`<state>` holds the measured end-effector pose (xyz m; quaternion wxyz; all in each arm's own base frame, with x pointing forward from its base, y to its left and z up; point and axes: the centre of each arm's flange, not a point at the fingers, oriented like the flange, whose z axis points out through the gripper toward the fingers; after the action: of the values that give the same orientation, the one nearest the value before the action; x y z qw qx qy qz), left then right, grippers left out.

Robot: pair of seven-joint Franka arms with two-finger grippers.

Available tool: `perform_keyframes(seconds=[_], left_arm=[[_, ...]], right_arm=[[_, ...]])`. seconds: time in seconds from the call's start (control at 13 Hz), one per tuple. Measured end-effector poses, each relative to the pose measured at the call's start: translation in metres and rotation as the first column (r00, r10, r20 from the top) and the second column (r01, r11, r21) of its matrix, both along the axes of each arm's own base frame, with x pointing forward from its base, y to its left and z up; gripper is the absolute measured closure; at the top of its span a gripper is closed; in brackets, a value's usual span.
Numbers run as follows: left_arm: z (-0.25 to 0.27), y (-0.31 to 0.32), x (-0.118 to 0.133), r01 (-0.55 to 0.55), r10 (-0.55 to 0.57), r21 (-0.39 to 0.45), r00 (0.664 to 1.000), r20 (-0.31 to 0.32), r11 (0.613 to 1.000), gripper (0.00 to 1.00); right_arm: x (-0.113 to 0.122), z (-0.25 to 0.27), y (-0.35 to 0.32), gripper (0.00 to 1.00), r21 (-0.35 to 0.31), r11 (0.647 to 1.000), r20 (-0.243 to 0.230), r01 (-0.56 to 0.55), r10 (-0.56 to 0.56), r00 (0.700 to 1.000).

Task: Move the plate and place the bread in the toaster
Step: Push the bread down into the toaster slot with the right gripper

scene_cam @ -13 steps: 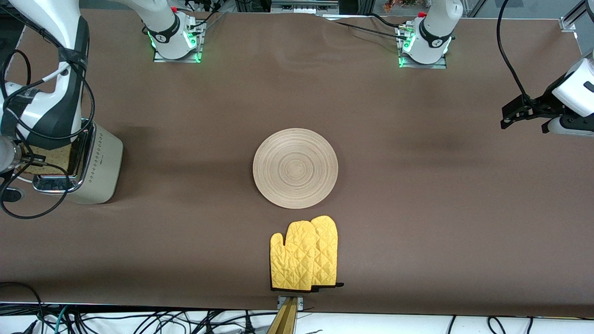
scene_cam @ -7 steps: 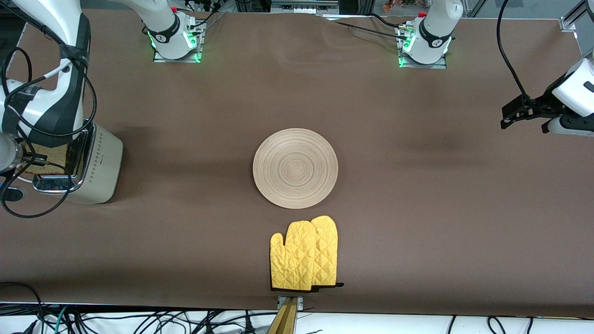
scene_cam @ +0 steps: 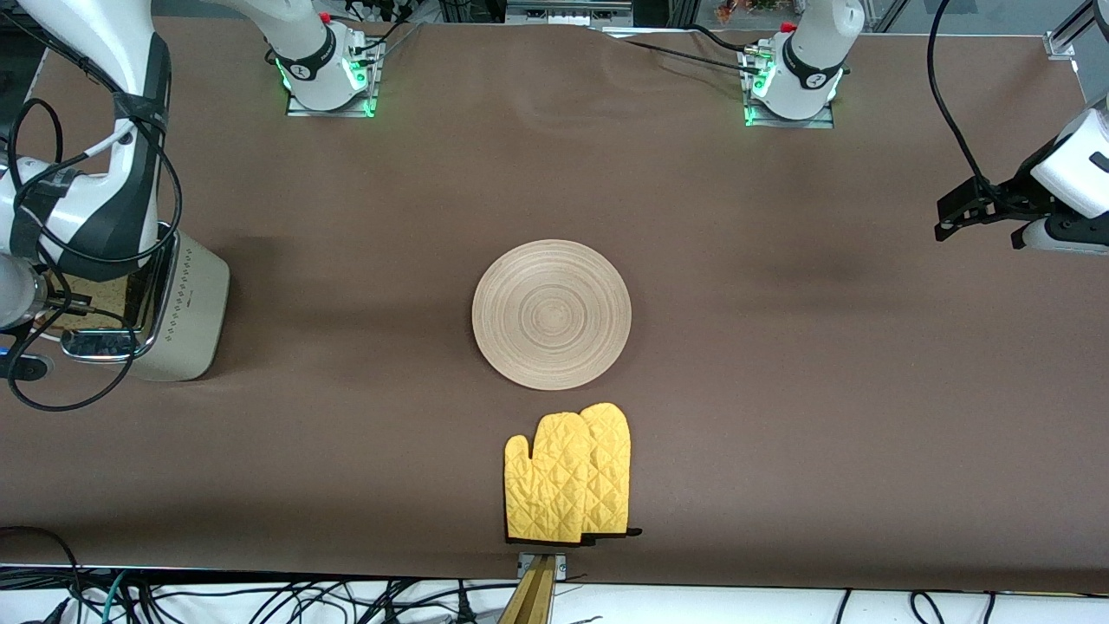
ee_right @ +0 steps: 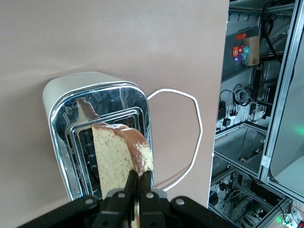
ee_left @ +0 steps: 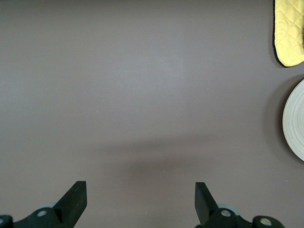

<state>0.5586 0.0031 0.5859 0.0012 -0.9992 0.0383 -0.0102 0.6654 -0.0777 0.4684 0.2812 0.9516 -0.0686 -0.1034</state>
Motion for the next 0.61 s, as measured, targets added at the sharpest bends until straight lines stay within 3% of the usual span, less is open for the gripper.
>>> perform_keyframes(seconds=[0.61], left_arm=[[0.0000,0.0000,0.0000,0.000,0.000,0.000,1.000,0.000,1.000,0.00]], right_arm=[[-0.0076,-0.0056,-0.0009,0.95,0.025,0.999,-0.047,0.028,-0.027,0.999]])
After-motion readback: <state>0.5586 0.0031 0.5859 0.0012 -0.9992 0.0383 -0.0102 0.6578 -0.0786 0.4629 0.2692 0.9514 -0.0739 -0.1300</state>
